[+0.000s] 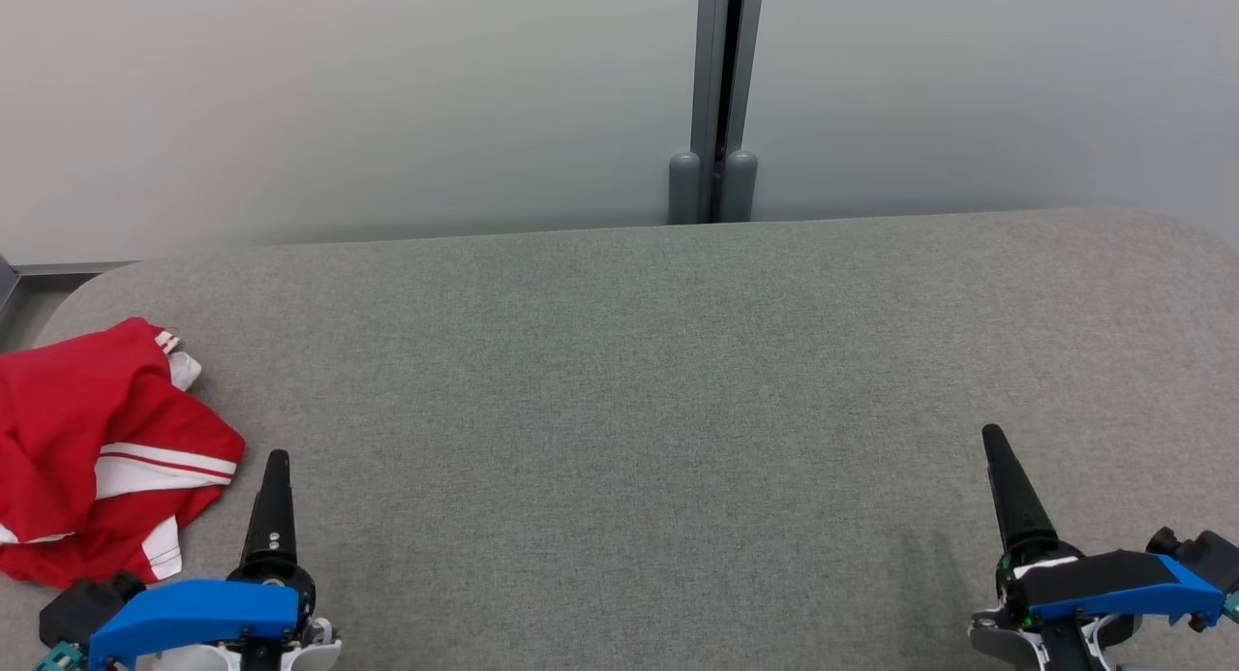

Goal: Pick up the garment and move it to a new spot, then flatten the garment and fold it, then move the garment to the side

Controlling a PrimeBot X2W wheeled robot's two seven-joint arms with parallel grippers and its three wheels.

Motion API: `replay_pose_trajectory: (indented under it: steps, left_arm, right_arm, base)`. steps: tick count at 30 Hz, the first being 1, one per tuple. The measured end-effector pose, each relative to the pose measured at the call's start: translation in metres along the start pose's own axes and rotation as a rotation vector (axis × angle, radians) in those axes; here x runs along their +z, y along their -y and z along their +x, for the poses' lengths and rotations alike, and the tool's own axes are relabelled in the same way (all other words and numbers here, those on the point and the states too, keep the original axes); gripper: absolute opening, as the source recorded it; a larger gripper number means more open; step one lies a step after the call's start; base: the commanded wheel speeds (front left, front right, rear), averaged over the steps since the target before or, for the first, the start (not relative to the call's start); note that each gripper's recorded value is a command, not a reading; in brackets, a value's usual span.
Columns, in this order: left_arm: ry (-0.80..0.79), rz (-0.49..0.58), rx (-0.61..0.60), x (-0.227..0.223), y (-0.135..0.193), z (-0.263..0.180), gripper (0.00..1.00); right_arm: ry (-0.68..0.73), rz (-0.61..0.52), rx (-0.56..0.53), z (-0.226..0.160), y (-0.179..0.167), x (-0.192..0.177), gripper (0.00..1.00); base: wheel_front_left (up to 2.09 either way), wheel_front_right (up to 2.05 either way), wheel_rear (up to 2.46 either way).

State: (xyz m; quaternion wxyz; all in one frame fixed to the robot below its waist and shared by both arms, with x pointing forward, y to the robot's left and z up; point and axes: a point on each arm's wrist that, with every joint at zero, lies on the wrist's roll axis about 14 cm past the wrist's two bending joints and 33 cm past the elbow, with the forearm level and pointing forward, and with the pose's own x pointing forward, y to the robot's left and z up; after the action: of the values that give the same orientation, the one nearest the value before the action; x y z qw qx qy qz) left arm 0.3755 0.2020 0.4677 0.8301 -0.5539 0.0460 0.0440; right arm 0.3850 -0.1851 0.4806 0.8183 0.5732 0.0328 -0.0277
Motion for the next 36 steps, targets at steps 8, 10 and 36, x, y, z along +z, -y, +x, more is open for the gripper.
replay_pose_trajectory:
  steps: [8, 10, 36]
  left_arm:
    - [-0.014, 0.147, 0.000, -0.004, -0.002, 0.000, 1.00]
    - [-0.016, 0.185, 0.001, -0.004, -0.003, 0.000, 1.00]
    - [-0.057, 0.594, -0.037, -0.013, -0.003, 0.006, 1.00]
  right_arm:
    - [0.004, -0.142, -0.008, 0.000, 0.003, 0.000, 1.00]
    - [0.007, -0.176, -0.010, 0.000, 0.004, 0.000, 1.00]
    - [-0.028, -0.585, 0.021, 0.010, 0.001, -0.014, 1.00]
  base:
    - [0.00, 0.00, 0.00]
    - [0.00, 0.00, 0.00]
    - [0.00, 0.00, 0.00]
